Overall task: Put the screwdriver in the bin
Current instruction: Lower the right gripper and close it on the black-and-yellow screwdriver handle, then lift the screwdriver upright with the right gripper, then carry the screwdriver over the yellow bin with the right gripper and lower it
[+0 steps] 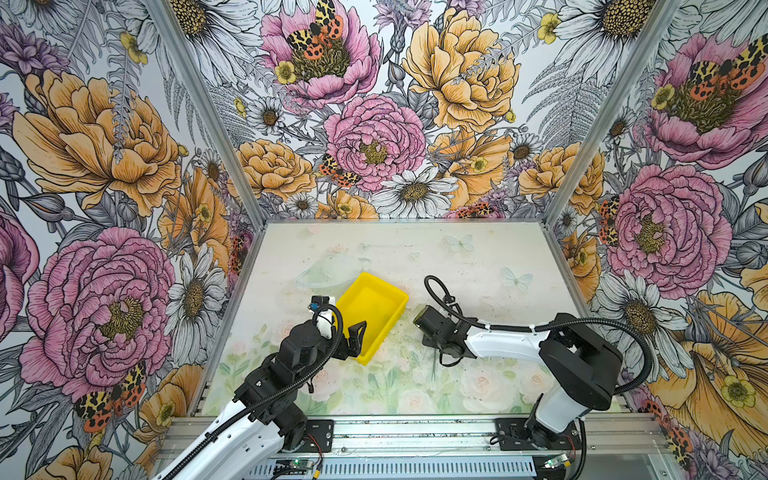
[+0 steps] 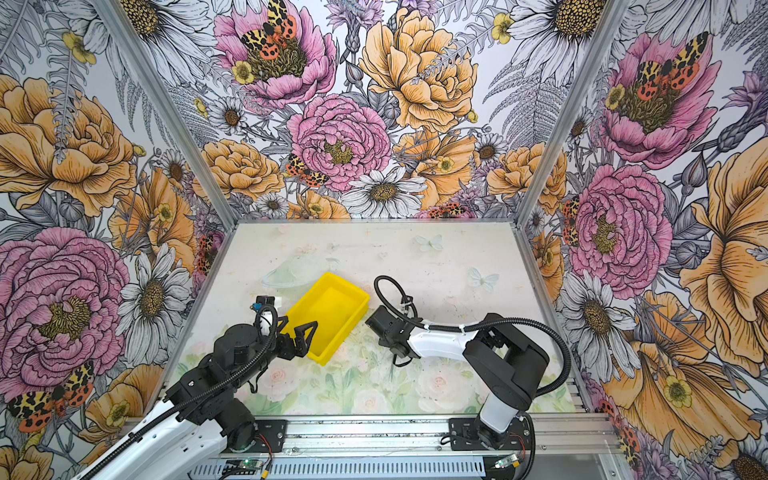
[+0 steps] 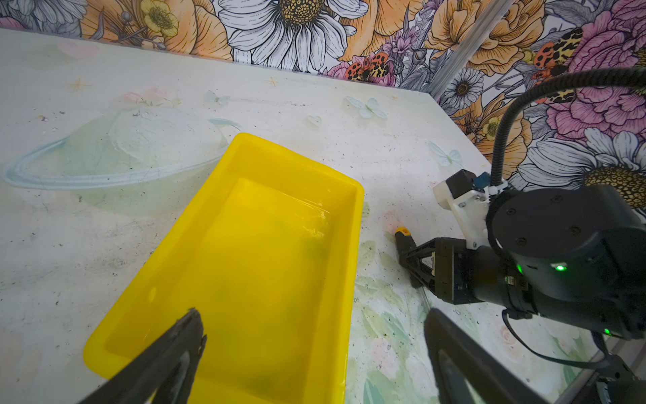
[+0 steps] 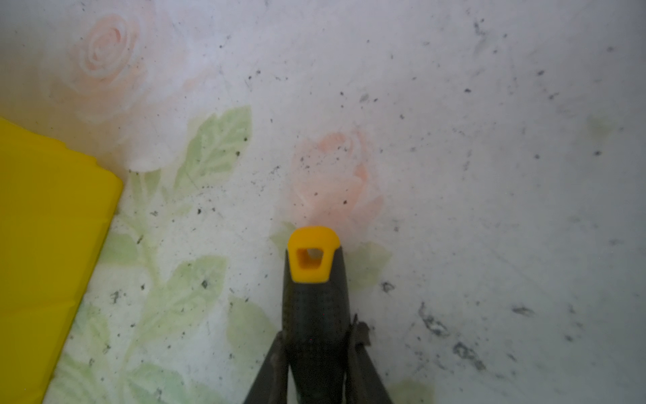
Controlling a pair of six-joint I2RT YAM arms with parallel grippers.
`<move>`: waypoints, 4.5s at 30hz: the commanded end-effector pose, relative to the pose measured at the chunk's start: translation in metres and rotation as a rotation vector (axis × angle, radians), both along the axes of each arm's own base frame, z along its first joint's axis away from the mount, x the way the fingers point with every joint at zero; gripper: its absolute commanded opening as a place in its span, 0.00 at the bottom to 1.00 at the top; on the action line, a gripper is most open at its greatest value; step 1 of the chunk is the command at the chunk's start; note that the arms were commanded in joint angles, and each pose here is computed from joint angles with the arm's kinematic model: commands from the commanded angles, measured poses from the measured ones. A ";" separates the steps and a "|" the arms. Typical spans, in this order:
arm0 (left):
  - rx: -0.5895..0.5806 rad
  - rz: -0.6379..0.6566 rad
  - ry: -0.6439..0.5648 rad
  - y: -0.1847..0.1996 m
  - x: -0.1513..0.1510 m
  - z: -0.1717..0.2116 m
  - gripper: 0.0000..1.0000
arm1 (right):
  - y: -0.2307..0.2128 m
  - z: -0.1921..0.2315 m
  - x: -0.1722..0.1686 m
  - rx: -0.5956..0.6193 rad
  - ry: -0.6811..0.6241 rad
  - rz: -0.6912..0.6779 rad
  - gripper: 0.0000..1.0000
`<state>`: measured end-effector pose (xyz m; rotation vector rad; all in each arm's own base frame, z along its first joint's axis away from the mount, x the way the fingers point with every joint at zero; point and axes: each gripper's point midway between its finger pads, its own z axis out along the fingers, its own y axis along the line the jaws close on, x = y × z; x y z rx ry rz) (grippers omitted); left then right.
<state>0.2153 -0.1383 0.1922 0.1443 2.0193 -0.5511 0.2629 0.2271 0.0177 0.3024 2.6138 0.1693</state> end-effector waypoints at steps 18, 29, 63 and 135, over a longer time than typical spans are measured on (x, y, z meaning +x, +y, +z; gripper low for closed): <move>0.004 0.072 -0.020 0.011 0.001 -0.001 0.99 | 0.039 0.135 0.012 0.199 -0.263 0.057 0.00; 0.011 0.146 -0.057 0.028 0.002 0.005 0.99 | 0.110 0.194 0.021 0.315 -0.320 0.160 0.00; -0.001 0.158 -0.120 0.035 -0.017 0.016 0.99 | 0.033 0.027 0.113 0.064 0.009 -0.017 0.77; -0.015 0.221 -0.156 0.050 -0.021 0.020 0.99 | 0.196 0.142 0.085 0.377 -0.153 0.125 0.00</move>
